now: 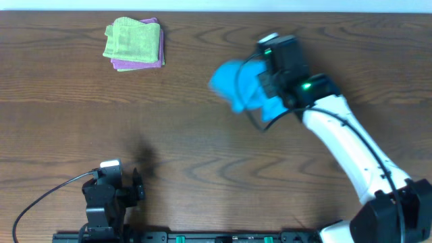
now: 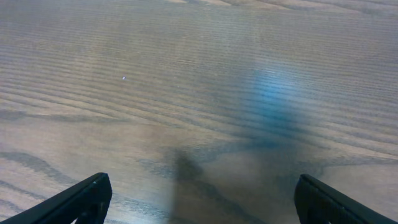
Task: Fold the cloth
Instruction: 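Carry the blue cloth left and lower it onto the table center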
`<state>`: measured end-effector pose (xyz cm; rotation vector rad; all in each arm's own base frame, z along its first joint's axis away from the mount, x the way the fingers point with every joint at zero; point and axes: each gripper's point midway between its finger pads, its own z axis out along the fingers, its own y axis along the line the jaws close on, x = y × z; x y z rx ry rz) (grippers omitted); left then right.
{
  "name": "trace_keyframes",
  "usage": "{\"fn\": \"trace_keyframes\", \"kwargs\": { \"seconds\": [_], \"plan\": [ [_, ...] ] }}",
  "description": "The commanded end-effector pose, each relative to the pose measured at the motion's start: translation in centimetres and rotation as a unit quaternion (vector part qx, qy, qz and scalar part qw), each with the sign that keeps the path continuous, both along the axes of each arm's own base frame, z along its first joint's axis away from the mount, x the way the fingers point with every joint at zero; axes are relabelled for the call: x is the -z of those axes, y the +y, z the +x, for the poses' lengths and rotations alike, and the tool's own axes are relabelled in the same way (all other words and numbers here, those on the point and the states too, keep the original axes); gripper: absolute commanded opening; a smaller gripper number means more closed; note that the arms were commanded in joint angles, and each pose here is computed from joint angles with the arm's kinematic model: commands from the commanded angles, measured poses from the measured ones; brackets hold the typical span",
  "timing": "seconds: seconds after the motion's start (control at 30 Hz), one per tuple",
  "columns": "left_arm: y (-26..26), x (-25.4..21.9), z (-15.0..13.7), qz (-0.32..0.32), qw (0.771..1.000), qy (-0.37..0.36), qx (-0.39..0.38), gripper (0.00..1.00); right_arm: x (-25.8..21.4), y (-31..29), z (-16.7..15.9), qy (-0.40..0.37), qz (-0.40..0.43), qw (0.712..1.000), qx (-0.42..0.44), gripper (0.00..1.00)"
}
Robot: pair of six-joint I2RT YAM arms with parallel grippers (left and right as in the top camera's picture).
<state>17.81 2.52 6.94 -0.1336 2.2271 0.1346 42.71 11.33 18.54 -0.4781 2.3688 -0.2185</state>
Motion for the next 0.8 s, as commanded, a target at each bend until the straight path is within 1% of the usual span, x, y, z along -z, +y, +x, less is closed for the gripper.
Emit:
{"fn": "trace_keyframes", "kwargs": {
  "seconds": [0.0,0.07,0.13,0.23,0.33,0.4,0.5,0.6,0.67,0.77],
  "plan": [
    [-0.1,1.2,-0.4,0.001,1.0,0.018,0.005,0.95,-0.2,0.3,-0.3,0.007,0.018,1.0,-0.001,0.01],
    [-0.1,1.2,-0.4,0.001,1.0,0.018,0.005,0.95,0.9,2.9,-2.0,0.048,0.054,0.996,-0.049,0.02],
    [-0.1,1.2,-0.4,0.001,1.0,0.018,0.005,0.95,2.4,6.7,-4.5,0.103,0.102,0.983,-0.115,0.02],
    [-0.1,1.2,-0.4,0.001,1.0,0.018,0.005,0.95,4.6,10.8,-7.2,0.156,0.154,0.963,-0.158,0.02],
    [-0.1,1.2,-0.4,0.001,1.0,0.018,0.005,0.95,6.7,12.5,-8.8,0.191,0.153,0.954,-0.173,0.02],
    [-0.1,1.2,-0.4,0.001,1.0,0.018,0.005,0.95,7.6,12.9,-9.2,0.201,0.147,0.952,-0.178,0.02],
    [-0.1,1.2,-0.4,0.001,1.0,0.018,0.005,0.95,7.9,12.4,-8.6,0.19,0.128,0.959,-0.165,0.02],
    [-0.1,1.2,-0.4,0.001,1.0,0.018,0.005,0.95,7.4,10.1,-6.0,0.142,0.086,0.978,-0.122,0.01],
    [-0.1,1.2,-0.4,0.001,1.0,0.018,0.005,0.95,5.5,7.8,-3.4,0.101,0.067,0.989,-0.082,0.01],
    [-0.1,1.2,-0.4,0.001,1.0,0.018,0.005,0.95,2.1,7.0,-1.5,0.059,0.061,0.994,-0.068,0.01]
  ]
}}
